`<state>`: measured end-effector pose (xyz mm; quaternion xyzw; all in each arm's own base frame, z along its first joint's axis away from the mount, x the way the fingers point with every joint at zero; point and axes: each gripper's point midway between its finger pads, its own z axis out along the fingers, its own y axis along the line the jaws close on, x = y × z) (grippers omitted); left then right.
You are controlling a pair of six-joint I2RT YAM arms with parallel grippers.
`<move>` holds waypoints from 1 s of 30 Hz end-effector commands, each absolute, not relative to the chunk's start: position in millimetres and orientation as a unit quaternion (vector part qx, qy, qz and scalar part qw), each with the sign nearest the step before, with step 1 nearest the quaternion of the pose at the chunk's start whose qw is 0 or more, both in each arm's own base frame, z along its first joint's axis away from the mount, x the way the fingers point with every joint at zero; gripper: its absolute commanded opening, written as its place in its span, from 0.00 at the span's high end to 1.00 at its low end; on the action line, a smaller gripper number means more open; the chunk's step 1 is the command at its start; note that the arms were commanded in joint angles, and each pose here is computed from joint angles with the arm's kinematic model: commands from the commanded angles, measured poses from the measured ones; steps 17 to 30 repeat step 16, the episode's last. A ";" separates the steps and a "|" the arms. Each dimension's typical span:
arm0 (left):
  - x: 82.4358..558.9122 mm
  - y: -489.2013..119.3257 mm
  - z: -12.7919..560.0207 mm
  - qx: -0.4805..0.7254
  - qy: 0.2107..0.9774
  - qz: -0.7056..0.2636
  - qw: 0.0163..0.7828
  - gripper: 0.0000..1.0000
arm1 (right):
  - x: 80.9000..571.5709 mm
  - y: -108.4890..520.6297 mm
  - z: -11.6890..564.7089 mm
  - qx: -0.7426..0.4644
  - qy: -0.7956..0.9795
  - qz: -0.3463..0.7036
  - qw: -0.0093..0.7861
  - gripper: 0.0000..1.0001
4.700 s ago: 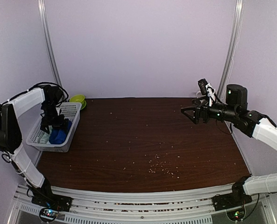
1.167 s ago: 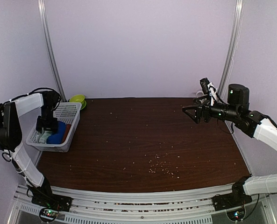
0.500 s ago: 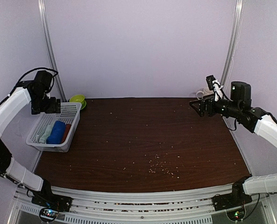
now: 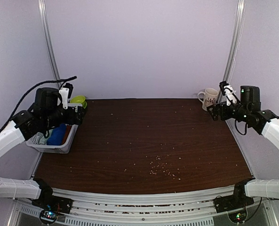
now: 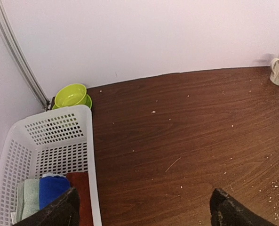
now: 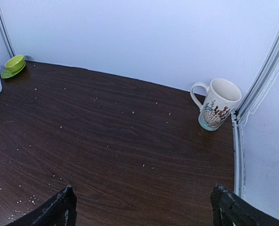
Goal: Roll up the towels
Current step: Reset both arms
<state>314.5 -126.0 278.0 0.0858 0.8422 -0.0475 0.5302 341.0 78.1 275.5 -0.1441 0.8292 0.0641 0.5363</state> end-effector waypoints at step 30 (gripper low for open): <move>275.4 -125.4 321.6 0.110 0.777 -0.072 0.616 0.02 | 268.4 33.5 317.7 -0.088 0.741 0.001 0.666 0.00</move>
